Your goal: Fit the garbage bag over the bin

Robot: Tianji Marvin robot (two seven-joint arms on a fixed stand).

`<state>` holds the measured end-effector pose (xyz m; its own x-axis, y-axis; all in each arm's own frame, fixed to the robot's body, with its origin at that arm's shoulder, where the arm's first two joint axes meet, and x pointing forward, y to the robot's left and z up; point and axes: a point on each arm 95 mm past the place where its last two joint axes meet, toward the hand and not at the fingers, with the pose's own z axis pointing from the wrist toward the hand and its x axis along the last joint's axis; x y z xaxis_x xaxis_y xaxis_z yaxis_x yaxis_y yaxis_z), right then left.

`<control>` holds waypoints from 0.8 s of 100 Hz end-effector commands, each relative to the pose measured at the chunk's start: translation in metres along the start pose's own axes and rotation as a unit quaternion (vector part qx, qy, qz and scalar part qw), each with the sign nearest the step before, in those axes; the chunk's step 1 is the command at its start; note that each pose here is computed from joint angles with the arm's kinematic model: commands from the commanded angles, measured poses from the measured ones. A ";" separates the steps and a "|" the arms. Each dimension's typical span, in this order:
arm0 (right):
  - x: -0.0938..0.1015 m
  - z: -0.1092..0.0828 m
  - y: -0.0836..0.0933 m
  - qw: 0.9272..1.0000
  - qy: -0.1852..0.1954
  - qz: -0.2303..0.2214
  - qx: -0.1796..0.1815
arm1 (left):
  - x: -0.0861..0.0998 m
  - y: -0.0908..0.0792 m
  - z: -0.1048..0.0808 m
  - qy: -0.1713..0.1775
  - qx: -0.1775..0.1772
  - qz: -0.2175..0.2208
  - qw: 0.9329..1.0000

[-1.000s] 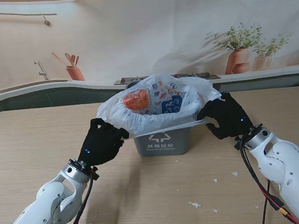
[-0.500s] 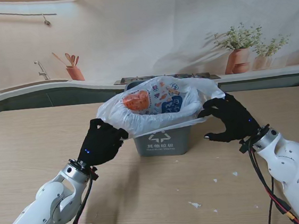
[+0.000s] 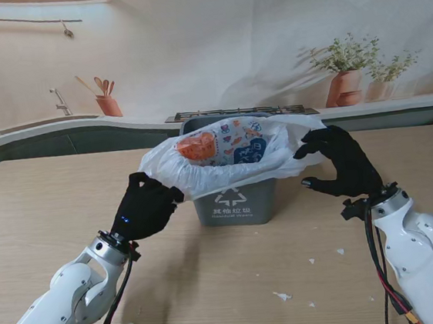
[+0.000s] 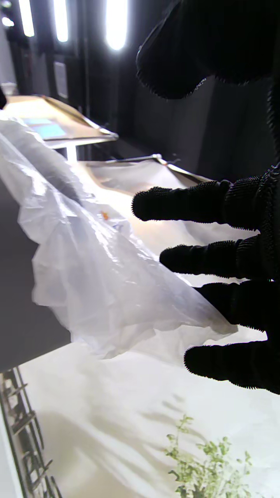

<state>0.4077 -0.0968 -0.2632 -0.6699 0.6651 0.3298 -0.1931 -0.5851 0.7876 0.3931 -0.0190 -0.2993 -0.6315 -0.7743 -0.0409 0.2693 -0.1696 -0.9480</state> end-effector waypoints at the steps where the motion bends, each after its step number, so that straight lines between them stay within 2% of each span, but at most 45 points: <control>1: 0.009 0.005 0.004 1.000 0.007 0.004 -0.019 | -0.002 0.002 -0.003 -0.005 -0.009 0.002 1.000; 21: 0.030 0.016 0.022 0.998 0.042 -0.019 -0.032 | -0.002 0.001 -0.002 0.000 -0.008 0.004 1.000; 33: 0.040 0.021 0.026 0.998 0.050 -0.013 -0.032 | -0.002 0.002 -0.001 0.000 -0.008 0.002 1.000; 42: 0.043 0.022 0.029 0.998 0.053 -0.026 -0.034 | -0.002 0.002 -0.002 -0.001 -0.007 0.001 1.000; 52: 0.046 0.022 0.034 0.996 0.049 -0.044 -0.054 | -0.002 0.002 -0.001 -0.001 -0.006 0.000 1.000; 63: 0.052 0.022 0.040 0.995 0.051 -0.042 -0.074 | -0.002 0.002 -0.001 0.001 -0.005 -0.001 1.000; 68: 0.058 0.022 0.045 0.994 0.063 -0.041 -0.084 | -0.002 0.002 -0.001 0.001 -0.005 -0.001 1.000; 80: 0.076 0.024 0.057 0.986 0.123 -0.055 -0.099 | -0.002 0.002 0.000 0.001 -0.005 -0.001 1.000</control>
<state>0.3703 -0.0789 -0.1908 -0.7579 0.6371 0.1405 -0.3854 -0.6109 0.6916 0.3951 -0.0161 -0.2994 -0.6315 -0.7741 -0.0444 0.2724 -0.1679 -0.9474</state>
